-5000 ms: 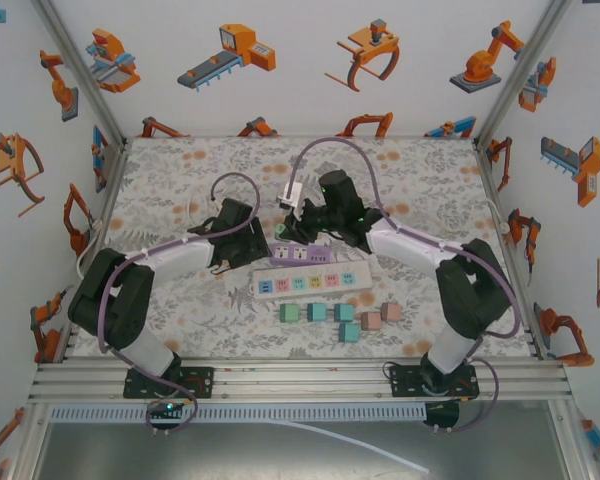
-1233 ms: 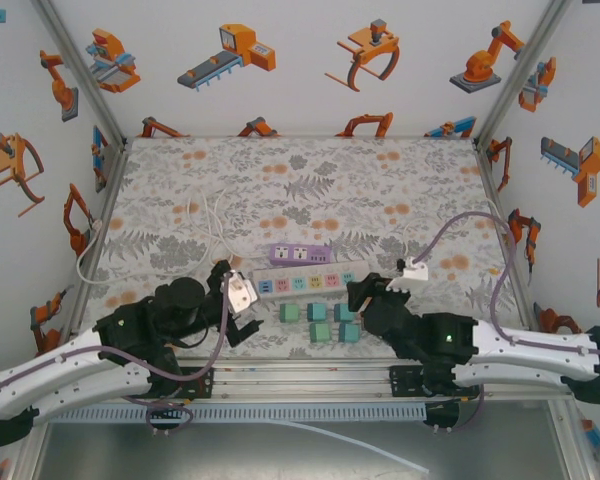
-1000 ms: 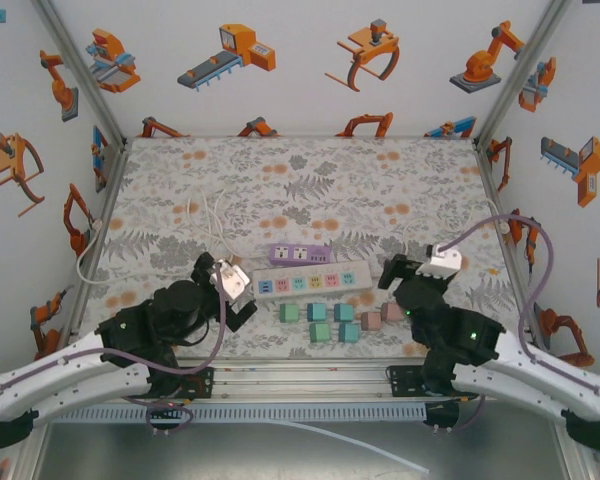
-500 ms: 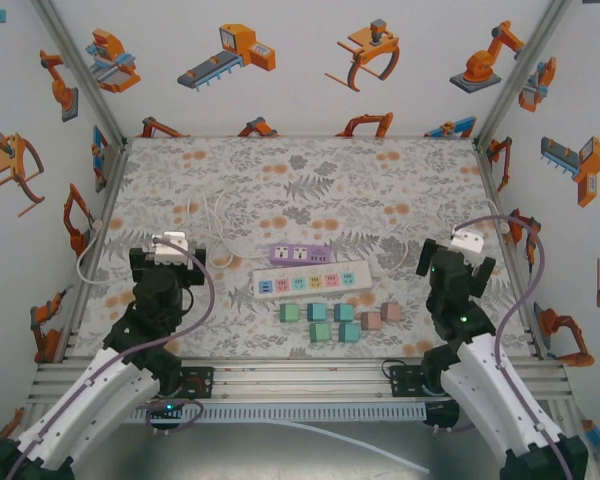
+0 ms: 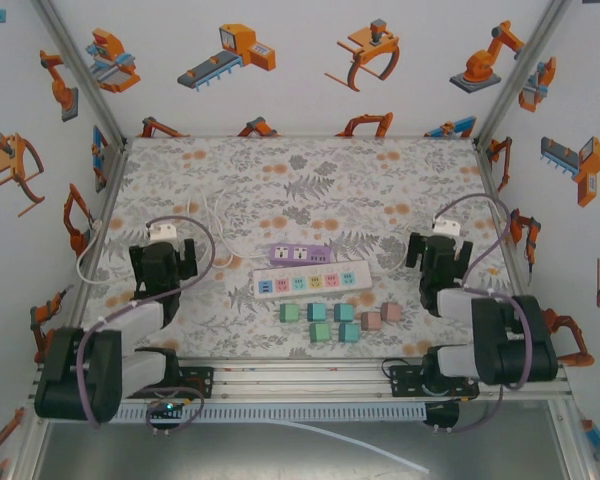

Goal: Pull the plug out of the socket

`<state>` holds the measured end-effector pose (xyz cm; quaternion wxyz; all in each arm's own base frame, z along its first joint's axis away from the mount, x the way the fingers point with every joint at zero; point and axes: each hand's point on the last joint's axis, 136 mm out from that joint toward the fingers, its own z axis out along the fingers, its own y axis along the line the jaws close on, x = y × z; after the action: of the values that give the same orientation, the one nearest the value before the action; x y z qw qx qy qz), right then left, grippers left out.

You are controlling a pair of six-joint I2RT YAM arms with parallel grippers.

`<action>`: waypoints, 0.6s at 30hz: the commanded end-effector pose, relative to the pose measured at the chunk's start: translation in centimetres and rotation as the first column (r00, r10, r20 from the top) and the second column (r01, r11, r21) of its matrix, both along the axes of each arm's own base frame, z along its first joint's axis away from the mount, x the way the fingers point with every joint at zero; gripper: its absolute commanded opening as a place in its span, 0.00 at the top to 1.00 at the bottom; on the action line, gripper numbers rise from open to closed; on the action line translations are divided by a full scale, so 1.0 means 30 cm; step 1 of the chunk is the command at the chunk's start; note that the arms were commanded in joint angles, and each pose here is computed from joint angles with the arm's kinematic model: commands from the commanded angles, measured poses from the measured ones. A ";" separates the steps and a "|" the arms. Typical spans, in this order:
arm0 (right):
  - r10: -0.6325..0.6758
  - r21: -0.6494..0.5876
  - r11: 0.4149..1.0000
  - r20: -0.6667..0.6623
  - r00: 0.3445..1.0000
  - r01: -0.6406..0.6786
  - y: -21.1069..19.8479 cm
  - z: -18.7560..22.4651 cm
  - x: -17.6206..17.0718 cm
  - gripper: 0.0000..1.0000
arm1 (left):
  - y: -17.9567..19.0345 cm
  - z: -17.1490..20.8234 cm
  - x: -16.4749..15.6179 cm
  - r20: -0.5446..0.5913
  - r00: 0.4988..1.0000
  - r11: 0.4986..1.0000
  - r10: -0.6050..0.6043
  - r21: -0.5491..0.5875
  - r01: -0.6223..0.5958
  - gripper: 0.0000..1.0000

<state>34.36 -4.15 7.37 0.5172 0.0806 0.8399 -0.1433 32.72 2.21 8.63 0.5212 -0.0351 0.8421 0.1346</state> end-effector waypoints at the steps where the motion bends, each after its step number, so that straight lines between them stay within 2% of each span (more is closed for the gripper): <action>1: 0.073 0.012 0.997 0.202 0.977 -0.078 0.037 0.096 0.104 0.03 | -0.034 0.138 0.119 0.182 0.981 0.994 -0.060 -0.075 0.075 0.03; 5: 0.097 0.009 0.995 0.185 0.978 -0.100 0.049 0.077 0.117 0.02 | -0.024 0.116 0.166 0.147 0.987 0.985 -0.065 -0.148 0.087 0.03; 7: 0.106 0.018 0.994 0.161 0.981 -0.110 0.056 0.070 0.132 0.01 | -0.028 0.098 0.190 0.167 0.983 0.978 -0.078 -0.177 0.108 0.03; 11: 0.119 0.037 0.991 0.153 0.981 -0.127 0.053 0.066 0.141 0.00 | -0.055 0.015 0.240 0.138 0.982 0.972 -0.131 -0.175 0.154 0.03; 12: 0.122 0.040 0.991 0.154 0.980 -0.130 0.056 0.067 0.141 0.00 | -0.054 0.001 0.229 0.082 0.989 0.972 -0.126 -0.191 0.140 0.03; 14: 0.123 0.040 0.991 0.153 0.981 -0.130 0.055 0.066 0.141 0.00 | -0.054 0.012 0.239 0.112 0.985 0.972 -0.128 -0.182 0.147 0.03; 16: 0.127 0.045 0.990 0.153 0.980 -0.136 0.056 0.065 0.143 0.00 | -0.054 0.007 0.235 0.087 0.988 0.973 -0.126 -0.185 0.141 0.03; 18: 0.167 0.069 0.981 0.153 0.974 -0.179 0.067 0.063 0.148 0.00 | -0.054 0.010 0.238 0.105 0.986 0.973 -0.127 -0.181 0.145 0.03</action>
<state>37.95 -2.34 8.09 0.5667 0.0461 0.8189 -0.0781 38.77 0.93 7.05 0.5333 -0.0319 0.8447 0.0318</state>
